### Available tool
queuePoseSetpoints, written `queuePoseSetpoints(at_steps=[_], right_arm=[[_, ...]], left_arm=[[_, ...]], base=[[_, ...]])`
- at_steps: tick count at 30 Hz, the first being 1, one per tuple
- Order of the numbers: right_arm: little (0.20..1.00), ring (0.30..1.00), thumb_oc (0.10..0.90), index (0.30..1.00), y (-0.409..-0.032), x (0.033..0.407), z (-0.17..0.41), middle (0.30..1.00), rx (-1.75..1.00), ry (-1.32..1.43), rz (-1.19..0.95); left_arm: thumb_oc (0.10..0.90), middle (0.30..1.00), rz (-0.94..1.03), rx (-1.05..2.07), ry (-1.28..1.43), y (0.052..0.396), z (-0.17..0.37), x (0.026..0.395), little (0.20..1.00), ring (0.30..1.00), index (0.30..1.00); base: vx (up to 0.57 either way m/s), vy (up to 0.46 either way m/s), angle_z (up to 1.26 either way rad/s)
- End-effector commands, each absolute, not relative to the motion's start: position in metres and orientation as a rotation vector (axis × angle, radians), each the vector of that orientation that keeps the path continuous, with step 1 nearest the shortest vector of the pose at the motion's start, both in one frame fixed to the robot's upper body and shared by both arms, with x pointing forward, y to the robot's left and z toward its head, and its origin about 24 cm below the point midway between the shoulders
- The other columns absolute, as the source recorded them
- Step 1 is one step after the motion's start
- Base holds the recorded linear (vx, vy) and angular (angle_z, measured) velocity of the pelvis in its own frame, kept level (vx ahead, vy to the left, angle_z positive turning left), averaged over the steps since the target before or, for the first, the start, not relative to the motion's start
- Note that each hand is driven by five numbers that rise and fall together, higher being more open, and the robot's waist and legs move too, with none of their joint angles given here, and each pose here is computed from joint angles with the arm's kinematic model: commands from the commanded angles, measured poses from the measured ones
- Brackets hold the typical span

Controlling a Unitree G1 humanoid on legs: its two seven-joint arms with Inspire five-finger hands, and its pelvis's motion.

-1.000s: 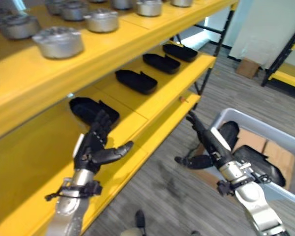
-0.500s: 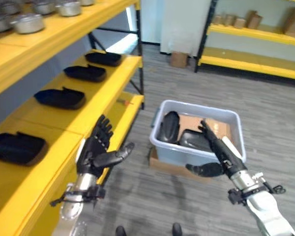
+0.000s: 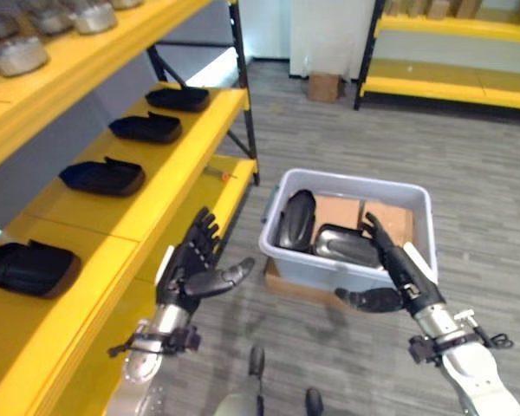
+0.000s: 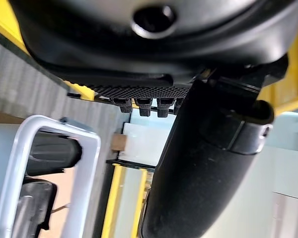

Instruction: Move parts from the plastic box to the shelf.

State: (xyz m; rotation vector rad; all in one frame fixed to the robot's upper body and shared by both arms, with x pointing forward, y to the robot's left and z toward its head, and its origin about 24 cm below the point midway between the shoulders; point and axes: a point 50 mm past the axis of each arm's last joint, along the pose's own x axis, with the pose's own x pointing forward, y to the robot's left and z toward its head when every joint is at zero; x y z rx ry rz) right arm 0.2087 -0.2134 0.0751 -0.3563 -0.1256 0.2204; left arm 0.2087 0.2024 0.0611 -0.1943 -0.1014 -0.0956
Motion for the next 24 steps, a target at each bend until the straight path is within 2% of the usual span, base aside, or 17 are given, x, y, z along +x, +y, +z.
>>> queuePoseSetpoints(at_steps=[1,8,24], right_arm=[[1.000,1.000,0.900,1.000,-0.203,0.220,0.123,1.000,-0.335,-0.415,0.242],[1.000,1.000,0.900,1.000,-0.203,0.218,0.117,1.000,-0.331,-0.380,0.258],[1.000,1.000,0.900,1.000,-0.185,0.224,0.113,1.000,-0.317,-0.368,0.349]], left_arm=[[0.900,1.000,-0.082,-0.153,-0.405,0.211,0.114,0.218,1.000,1.000,1.000],[0.900,1.000,-0.067,-0.145,-0.432,0.220,0.119,0.212,1.000,1.000,1.000],[0.900,1.000,-0.125,-0.035,-0.434,0.220,0.129,0.218,1.000,1.000,1.000]], base=[[0.39,0.104,-1.16],[0.31,0.151,-0.70],[0.14,0.092,-0.15]])
